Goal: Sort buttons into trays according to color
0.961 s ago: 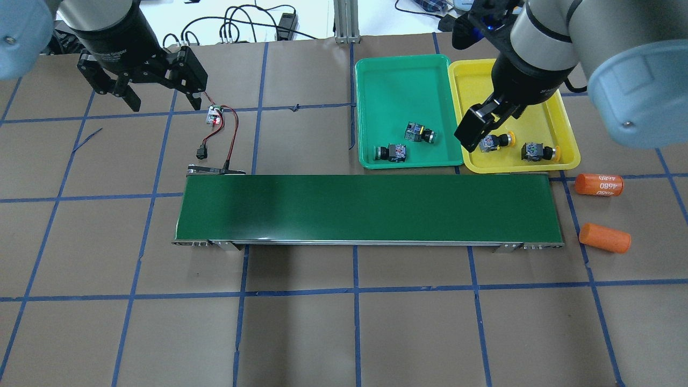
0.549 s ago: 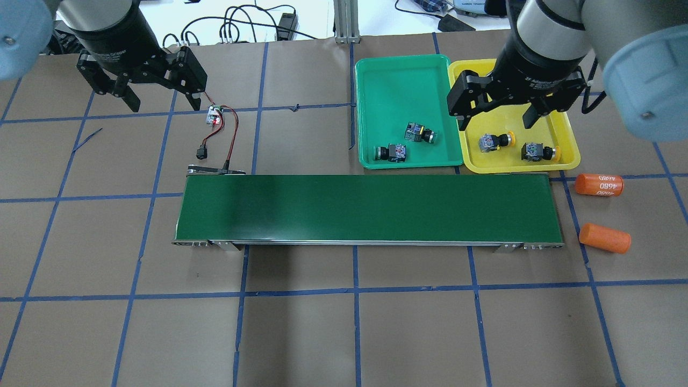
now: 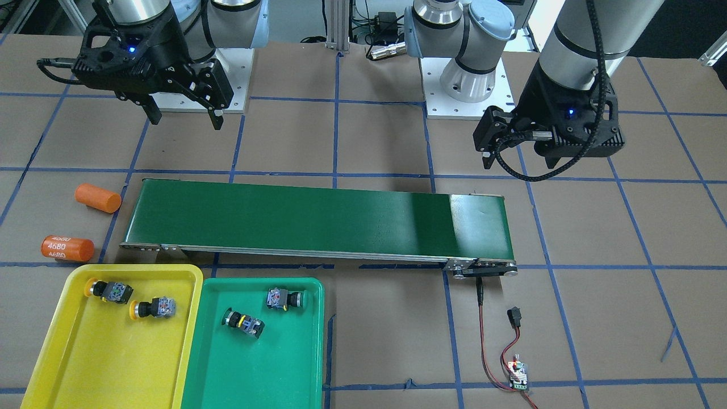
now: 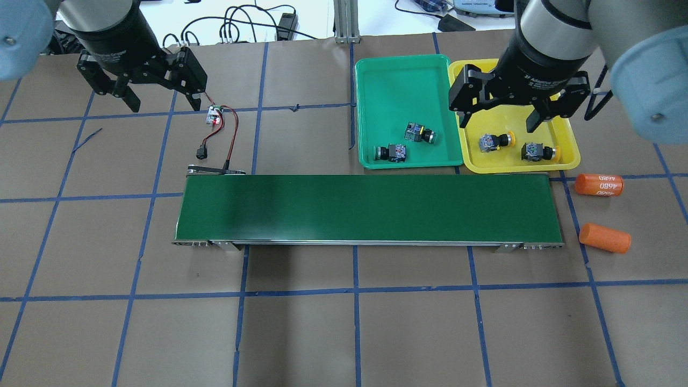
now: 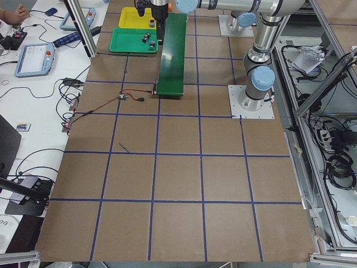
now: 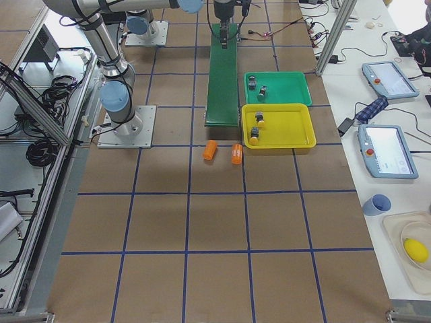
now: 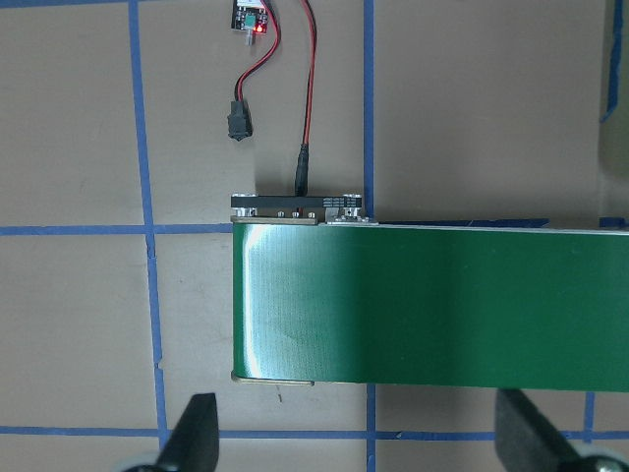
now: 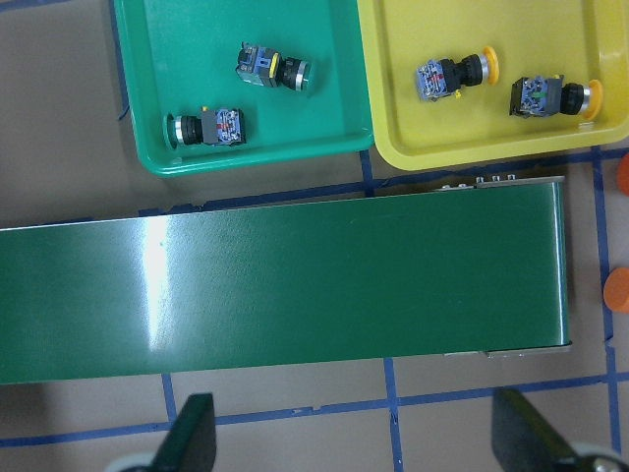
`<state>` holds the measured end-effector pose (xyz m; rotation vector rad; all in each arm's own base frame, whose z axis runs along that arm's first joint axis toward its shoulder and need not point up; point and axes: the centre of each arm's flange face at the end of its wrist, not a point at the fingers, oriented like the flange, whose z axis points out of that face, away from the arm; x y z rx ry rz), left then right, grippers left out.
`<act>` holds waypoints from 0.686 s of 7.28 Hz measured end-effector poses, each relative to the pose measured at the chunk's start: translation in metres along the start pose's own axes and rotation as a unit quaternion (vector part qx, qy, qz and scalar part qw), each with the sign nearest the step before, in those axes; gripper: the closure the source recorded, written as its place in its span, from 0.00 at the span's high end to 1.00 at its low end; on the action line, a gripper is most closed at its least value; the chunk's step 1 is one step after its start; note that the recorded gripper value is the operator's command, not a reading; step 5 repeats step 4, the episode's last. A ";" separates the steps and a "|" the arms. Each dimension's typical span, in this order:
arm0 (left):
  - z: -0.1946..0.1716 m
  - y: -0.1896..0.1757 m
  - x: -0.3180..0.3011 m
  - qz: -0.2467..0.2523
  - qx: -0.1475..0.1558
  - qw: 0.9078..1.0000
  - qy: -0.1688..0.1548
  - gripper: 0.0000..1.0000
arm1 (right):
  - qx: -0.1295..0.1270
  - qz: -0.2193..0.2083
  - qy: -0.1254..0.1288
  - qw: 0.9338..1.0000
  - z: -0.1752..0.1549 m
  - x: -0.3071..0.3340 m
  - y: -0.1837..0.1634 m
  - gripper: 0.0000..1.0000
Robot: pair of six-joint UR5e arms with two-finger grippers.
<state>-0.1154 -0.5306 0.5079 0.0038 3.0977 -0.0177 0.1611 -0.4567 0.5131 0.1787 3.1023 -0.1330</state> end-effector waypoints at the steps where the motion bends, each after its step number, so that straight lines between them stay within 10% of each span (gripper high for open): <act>1: 0.001 0.000 0.000 0.000 -0.001 1.000 0.000 1.00 | 0.000 0.000 0.000 1.000 0.000 0.000 0.000 1.00; 5: 0.000 0.001 0.000 0.000 0.000 1.000 0.000 1.00 | -0.002 0.000 0.001 1.000 0.001 0.000 0.000 1.00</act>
